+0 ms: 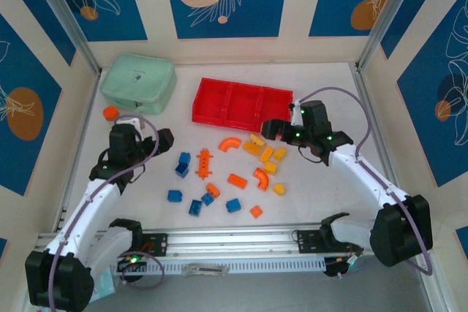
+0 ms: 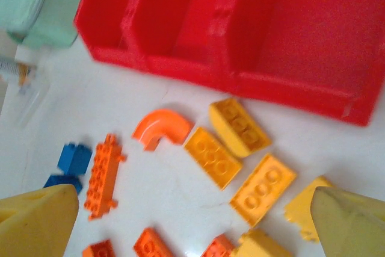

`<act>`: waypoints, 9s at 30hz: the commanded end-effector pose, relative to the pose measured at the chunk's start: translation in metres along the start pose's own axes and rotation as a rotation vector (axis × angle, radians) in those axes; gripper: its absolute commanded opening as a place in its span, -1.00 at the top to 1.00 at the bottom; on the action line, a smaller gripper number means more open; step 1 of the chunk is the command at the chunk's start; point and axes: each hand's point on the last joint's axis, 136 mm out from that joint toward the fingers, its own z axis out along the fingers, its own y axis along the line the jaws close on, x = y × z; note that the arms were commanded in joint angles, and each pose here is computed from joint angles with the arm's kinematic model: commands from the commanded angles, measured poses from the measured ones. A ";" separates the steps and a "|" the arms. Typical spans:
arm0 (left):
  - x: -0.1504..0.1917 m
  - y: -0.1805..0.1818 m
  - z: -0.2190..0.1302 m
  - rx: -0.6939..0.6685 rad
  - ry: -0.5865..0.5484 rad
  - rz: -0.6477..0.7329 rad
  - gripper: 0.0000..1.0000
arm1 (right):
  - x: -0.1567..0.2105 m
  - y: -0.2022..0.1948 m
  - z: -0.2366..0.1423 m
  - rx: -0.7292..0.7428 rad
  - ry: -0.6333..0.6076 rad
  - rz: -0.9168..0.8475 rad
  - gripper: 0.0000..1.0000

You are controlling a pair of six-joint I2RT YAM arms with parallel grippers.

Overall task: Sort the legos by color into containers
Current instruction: Pick up the lego from the center of the table, then place the lego in the container, then pick up the lego from the center of the table, then place the lego in the container, then pick up the lego from the middle-left of the table.

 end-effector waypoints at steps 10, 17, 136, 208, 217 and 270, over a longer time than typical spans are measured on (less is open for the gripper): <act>0.058 -0.022 0.032 -0.094 0.318 0.237 -0.93 | 0.071 0.071 0.028 -0.125 0.180 -0.174 -0.99; 0.078 -0.019 0.065 -0.174 0.490 0.363 -0.81 | 0.086 0.091 0.042 -0.138 0.197 -0.224 -0.98; 0.135 -0.012 0.033 -0.163 0.600 0.267 -0.48 | 0.115 0.114 0.050 -0.202 0.230 -0.377 -0.99; -0.077 -0.145 0.193 -0.213 0.191 0.470 -0.25 | 0.007 0.067 0.004 -0.160 0.025 -0.205 -0.99; -0.066 -0.148 0.121 -0.094 0.194 0.404 -0.33 | 0.020 0.072 0.001 -0.179 0.053 -0.208 -0.99; 0.205 0.030 -0.015 -0.318 0.728 0.218 -0.27 | 0.153 0.140 0.050 -0.304 0.273 -0.512 -0.98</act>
